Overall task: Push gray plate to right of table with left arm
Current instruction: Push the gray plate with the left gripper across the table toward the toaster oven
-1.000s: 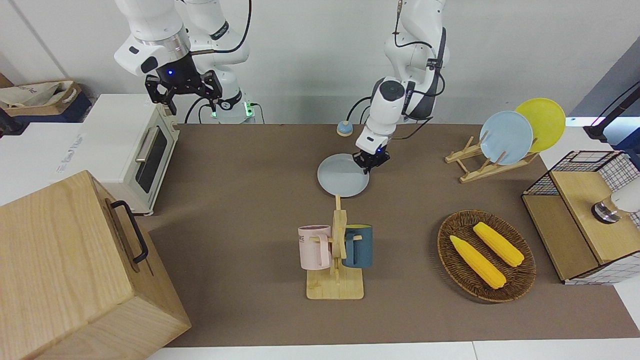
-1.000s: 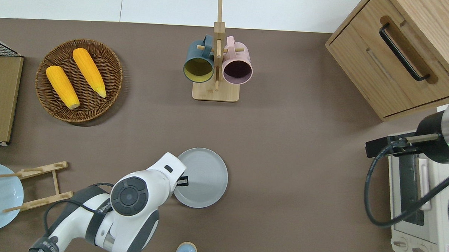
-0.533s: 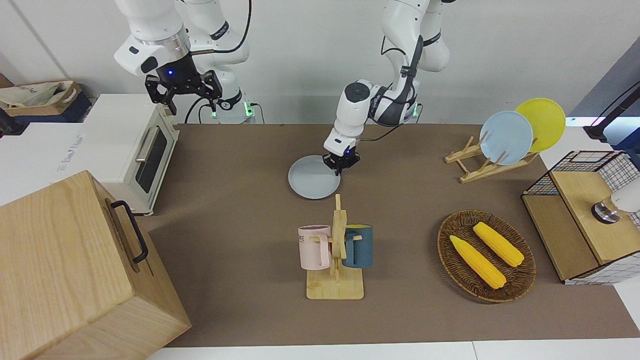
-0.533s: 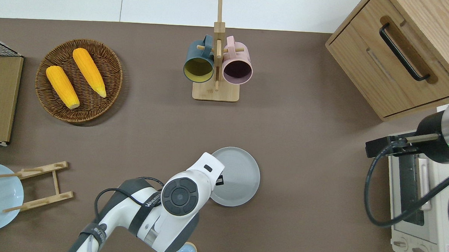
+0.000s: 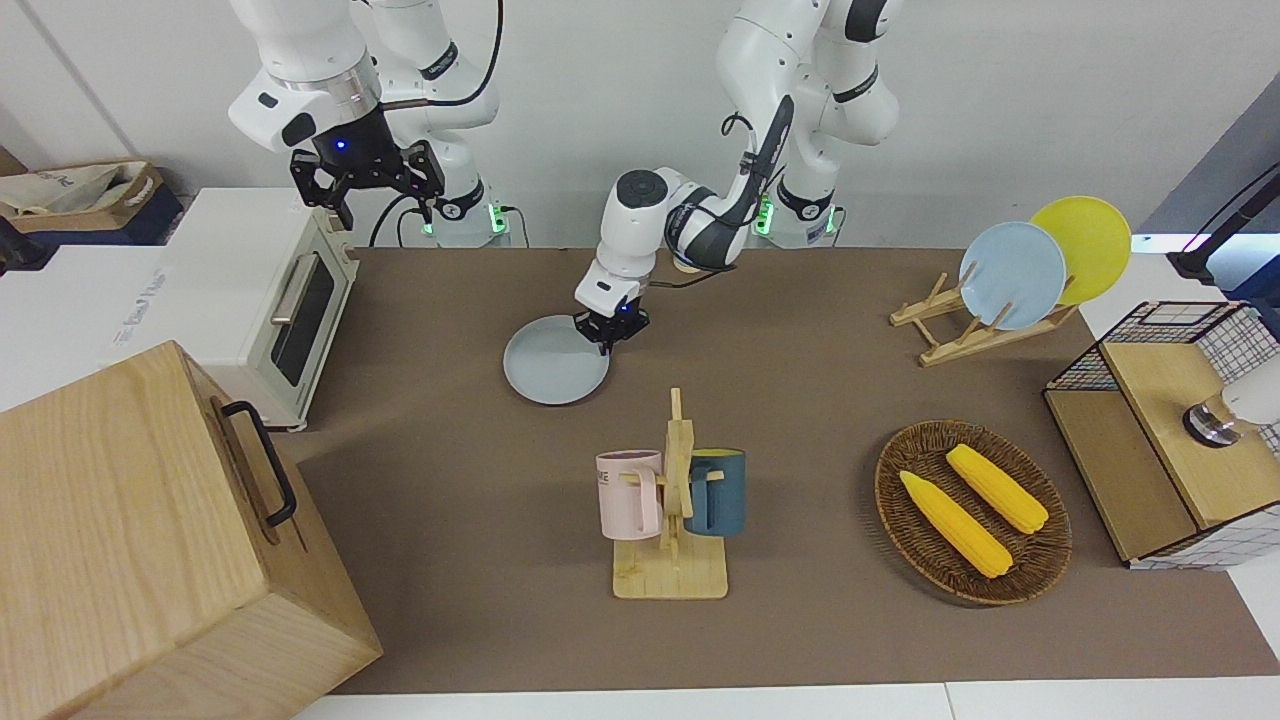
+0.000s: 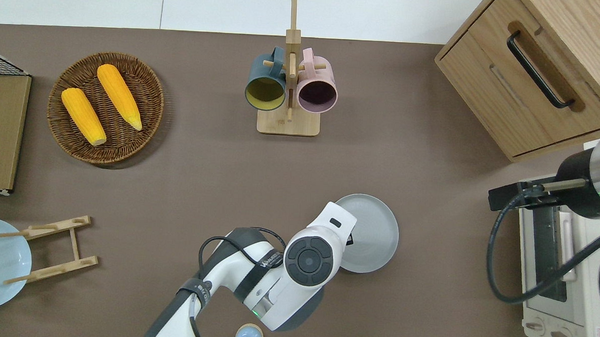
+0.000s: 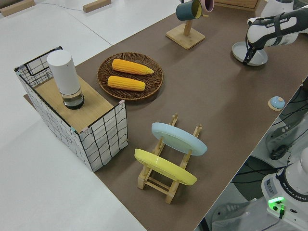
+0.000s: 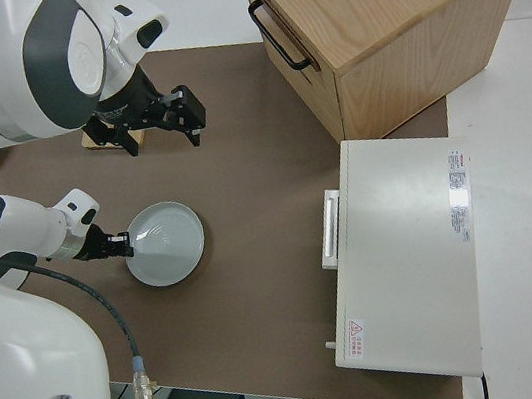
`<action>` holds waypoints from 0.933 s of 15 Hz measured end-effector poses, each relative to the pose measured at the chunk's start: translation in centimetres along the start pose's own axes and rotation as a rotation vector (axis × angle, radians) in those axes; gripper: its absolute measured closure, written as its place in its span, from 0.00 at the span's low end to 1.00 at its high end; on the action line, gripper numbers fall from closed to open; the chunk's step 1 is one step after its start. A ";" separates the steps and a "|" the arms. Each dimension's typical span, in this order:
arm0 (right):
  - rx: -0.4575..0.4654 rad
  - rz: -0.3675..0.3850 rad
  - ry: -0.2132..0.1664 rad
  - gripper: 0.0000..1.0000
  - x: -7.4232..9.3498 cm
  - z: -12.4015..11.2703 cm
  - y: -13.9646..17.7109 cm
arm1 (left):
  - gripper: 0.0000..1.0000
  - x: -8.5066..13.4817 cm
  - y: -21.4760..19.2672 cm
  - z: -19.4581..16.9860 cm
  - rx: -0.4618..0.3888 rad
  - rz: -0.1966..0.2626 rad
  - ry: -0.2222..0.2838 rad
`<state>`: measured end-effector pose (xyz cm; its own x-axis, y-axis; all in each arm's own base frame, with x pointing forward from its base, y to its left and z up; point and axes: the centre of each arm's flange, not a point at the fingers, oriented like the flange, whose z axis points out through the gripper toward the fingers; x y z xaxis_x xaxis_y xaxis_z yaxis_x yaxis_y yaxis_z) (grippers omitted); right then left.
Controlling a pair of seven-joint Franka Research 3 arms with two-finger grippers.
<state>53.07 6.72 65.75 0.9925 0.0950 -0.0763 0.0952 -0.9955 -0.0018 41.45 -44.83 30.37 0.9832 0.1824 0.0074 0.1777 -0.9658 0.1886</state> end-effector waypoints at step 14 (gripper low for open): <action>0.000 0.000 0.000 0.01 0.0 0.0 0.0 | 0.70 -0.5 4.1 1.0 -0.024 -0.017 0.016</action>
<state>53.07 6.72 65.75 0.9925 0.0950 -0.0763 0.0952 -0.9955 -0.0018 41.73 -49.06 30.19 0.9793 0.2015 0.0199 0.1929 -0.9580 0.2121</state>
